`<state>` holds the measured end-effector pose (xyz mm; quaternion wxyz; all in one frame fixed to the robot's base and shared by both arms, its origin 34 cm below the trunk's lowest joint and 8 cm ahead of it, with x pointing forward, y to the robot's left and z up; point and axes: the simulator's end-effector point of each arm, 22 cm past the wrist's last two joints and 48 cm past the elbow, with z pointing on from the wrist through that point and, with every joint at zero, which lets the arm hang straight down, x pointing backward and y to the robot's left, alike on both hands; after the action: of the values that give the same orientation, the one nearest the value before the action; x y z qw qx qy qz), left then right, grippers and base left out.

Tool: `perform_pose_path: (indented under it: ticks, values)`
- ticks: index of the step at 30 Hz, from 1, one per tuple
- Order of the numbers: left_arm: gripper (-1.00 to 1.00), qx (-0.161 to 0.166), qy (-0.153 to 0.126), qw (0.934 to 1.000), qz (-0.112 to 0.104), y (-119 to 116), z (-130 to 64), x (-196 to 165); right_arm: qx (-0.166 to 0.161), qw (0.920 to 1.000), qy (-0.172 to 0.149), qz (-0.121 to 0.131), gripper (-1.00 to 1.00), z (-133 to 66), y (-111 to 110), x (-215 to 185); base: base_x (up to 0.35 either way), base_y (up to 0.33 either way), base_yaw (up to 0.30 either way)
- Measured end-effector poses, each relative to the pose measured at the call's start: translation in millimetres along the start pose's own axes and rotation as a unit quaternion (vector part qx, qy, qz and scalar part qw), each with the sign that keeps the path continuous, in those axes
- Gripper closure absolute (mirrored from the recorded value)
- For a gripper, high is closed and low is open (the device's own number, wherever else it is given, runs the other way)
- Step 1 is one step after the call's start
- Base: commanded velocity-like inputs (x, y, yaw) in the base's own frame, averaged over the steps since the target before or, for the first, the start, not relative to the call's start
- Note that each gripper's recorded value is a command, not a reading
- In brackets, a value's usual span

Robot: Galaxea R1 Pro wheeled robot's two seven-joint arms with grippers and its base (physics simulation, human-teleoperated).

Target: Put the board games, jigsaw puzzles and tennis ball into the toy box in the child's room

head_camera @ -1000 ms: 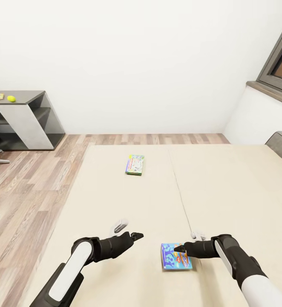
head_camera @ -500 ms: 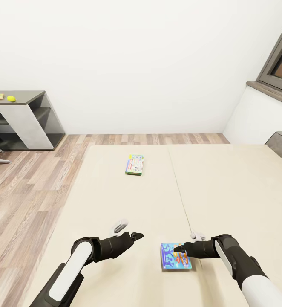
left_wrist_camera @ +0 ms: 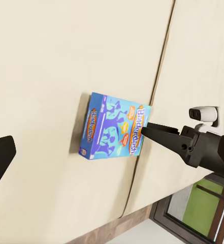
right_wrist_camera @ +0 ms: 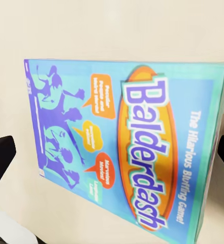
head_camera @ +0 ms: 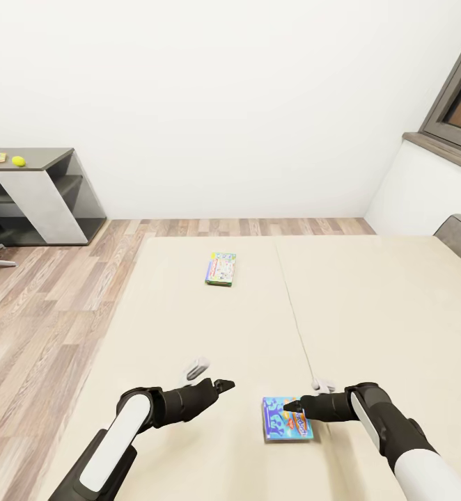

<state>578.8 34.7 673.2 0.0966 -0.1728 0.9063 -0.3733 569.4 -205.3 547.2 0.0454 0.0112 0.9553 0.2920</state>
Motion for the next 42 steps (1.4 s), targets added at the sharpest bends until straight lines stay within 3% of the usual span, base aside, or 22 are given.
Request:
perform_pose_path:
  ticks: [23,42]
  values:
    - [-1.00,0.000,0.000,1.0000,0.000,-0.5,0.1,0.2,0.001,1.0000,0.000,-0.001,-1.00,0.1,-0.2,0.1,0.000,0.223,0.000]
    - [-1.00,0.000,0.000,1.0000,0.000,0.2,-0.1,0.0,0.001,1.0000,0.000,0.000,-1.00,-0.2,-0.6,0.2,0.000,0.050,0.000]
